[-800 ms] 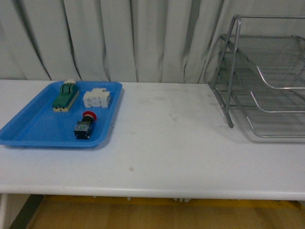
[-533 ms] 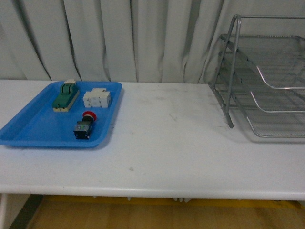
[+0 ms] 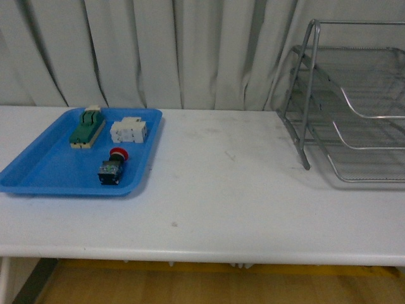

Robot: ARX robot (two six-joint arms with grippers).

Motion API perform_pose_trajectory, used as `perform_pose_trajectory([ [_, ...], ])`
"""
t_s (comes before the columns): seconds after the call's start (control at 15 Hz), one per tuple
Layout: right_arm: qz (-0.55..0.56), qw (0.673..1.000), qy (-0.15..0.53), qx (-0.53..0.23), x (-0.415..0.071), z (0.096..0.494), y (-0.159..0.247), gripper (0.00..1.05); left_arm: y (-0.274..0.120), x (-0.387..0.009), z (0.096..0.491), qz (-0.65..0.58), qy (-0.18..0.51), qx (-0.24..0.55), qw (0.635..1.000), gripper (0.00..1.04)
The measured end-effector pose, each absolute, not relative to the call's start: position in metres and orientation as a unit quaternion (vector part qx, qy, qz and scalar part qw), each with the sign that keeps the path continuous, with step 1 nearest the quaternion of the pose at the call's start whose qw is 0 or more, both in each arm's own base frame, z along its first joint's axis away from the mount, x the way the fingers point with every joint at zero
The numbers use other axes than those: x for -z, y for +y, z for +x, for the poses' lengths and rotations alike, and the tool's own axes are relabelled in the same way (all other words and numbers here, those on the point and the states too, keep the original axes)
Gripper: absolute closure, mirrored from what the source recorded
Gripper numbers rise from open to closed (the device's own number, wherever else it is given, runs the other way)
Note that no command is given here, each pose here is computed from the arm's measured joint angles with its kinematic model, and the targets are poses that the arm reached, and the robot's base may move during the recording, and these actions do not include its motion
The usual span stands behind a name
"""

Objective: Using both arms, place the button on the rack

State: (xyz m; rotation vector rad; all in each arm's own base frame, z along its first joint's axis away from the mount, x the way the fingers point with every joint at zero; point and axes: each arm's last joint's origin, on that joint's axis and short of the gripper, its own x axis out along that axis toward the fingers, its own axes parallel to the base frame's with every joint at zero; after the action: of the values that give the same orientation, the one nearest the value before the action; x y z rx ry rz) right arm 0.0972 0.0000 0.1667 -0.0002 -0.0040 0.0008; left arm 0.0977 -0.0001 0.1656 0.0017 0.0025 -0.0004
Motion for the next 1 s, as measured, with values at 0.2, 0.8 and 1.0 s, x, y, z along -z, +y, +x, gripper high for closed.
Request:
perform_pose_trajectory([
  [0.2,0.000,1.000,-0.002,0.000,-0.1667,0.0972,0.0000,0.06,-0.0001,-0.1657,0.0977,0.001,0.001,0.000,1.000,0.07],
  [0.8,0.000,1.000,-0.002,0.000,-0.1667,0.0972,0.0000,0.06,-0.0001,-0.1656,0.0977,0.001,0.001,0.000,1.000,0.07],
  [1.0,0.000,1.000,-0.002,0.000,-0.1667,0.0972,0.0000,0.06,-0.0001,-0.1656,0.0977,0.001,0.001,0.000,1.000,0.07],
])
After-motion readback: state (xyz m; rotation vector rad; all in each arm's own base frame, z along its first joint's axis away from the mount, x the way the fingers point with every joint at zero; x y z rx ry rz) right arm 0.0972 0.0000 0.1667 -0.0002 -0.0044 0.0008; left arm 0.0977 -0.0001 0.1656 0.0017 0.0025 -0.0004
